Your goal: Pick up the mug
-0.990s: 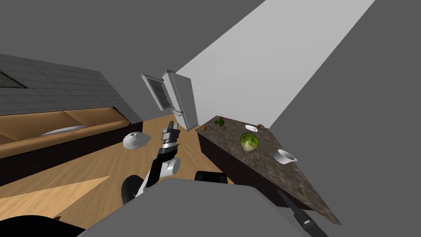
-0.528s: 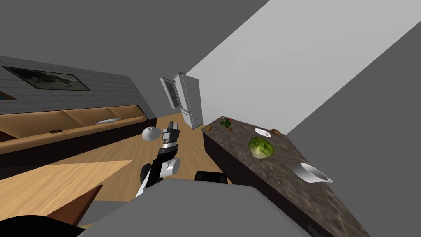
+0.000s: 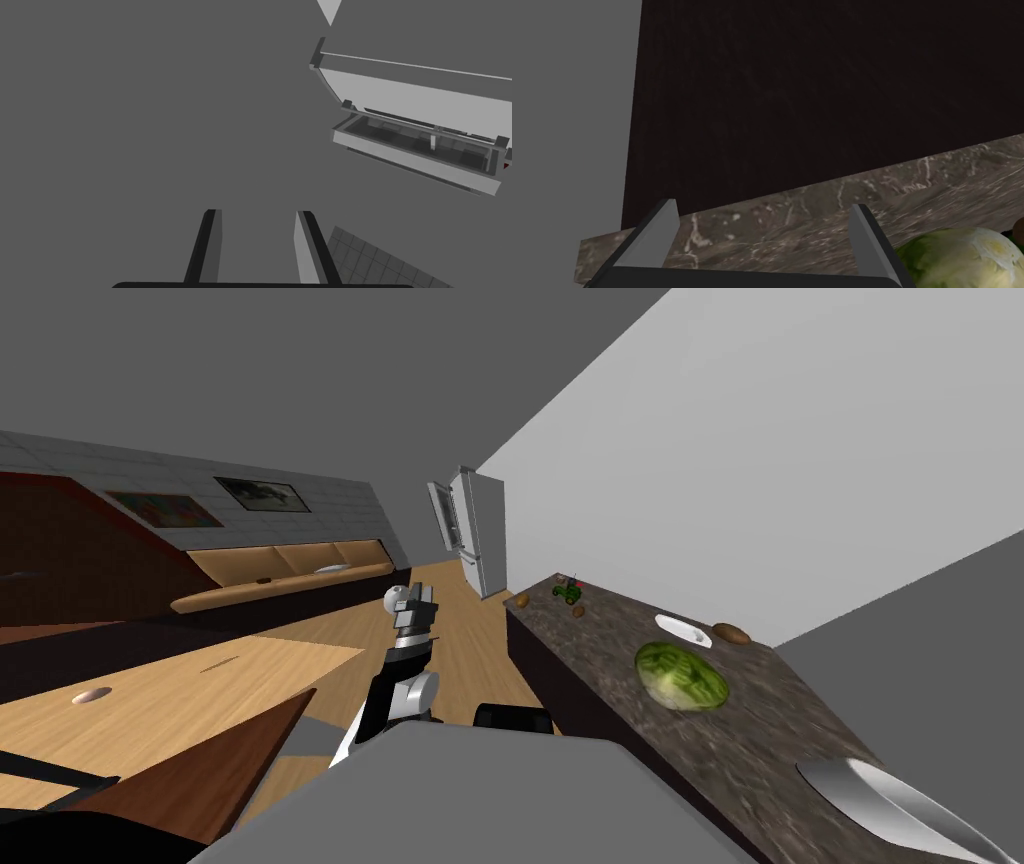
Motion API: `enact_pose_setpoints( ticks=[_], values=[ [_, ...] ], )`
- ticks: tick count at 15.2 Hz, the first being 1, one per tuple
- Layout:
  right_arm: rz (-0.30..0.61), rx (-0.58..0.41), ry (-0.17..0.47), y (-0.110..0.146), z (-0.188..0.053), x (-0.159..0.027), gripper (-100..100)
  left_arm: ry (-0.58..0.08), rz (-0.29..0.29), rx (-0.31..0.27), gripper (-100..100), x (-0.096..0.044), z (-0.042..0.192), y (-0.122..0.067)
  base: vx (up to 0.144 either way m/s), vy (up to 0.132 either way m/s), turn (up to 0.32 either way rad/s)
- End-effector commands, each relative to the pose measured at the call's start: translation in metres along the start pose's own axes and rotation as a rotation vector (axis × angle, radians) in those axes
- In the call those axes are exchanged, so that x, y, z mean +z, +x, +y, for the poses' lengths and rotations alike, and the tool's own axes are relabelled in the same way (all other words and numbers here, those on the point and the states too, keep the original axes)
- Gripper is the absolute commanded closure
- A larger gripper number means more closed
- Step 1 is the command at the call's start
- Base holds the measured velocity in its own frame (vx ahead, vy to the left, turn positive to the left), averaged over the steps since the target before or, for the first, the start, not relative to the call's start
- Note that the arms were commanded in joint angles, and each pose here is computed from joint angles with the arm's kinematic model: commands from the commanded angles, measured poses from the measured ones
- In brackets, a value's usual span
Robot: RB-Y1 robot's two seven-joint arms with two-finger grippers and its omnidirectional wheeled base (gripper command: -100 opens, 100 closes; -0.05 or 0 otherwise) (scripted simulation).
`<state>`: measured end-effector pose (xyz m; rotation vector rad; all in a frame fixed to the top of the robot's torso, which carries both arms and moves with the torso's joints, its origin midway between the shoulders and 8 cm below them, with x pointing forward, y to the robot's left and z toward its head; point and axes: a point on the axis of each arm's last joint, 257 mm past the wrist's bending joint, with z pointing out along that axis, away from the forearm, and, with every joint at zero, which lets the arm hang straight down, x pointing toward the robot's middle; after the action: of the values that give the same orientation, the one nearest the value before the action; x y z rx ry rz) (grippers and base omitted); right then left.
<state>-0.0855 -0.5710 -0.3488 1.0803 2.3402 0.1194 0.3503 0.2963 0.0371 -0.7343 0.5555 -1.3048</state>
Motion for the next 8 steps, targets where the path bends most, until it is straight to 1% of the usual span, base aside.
enact_pose_setpoints(
  ticks=[1,2,3,4,5,6,7,8],
  values=[
    [0.038,-0.022,0.069,-0.002,-0.028,-0.020,-100,0.000,0.000,0.000,0,0.000,0.000,0.000,0.032,0.011,0.324],
    [0.038,-0.022,0.069,-0.002,-0.028,-0.020,-100,0.000,0.000,0.000,0,0.000,0.000,0.000,0.025,0.001,0.101],
    [0.067,-0.043,0.128,-0.005,-0.051,-0.037,-100,0.000,0.000,0.000,0,0.000,0.000,0.000,0.036,-0.002,0.218],
    [0.076,-0.047,0.136,-0.004,-0.053,-0.041,-100,0.000,0.000,0.000,0,0.000,0.000,0.000,0.044,-0.012,0.277],
    [0.076,-0.047,0.136,-0.004,-0.053,-0.041,-100,0.000,0.000,0.000,0,0.000,0.000,0.000,0.021,-0.006,0.144],
    [0.108,-0.073,0.191,-0.010,-0.073,-0.057,-100,0.000,0.000,0.000,0,0.000,0.000,0.000,0.035,-0.012,0.263],
    [0.113,-0.072,0.198,-0.008,-0.076,-0.061,-100,0.000,0.000,0.000,0,0.000,0.000,0.000,0.033,-0.013,0.254],
    [0.113,-0.072,0.198,-0.008,-0.076,-0.061,-100,0.000,0.000,0.000,0,0.000,0.000,0.000,0.015,-0.005,0.100]
  ],
)
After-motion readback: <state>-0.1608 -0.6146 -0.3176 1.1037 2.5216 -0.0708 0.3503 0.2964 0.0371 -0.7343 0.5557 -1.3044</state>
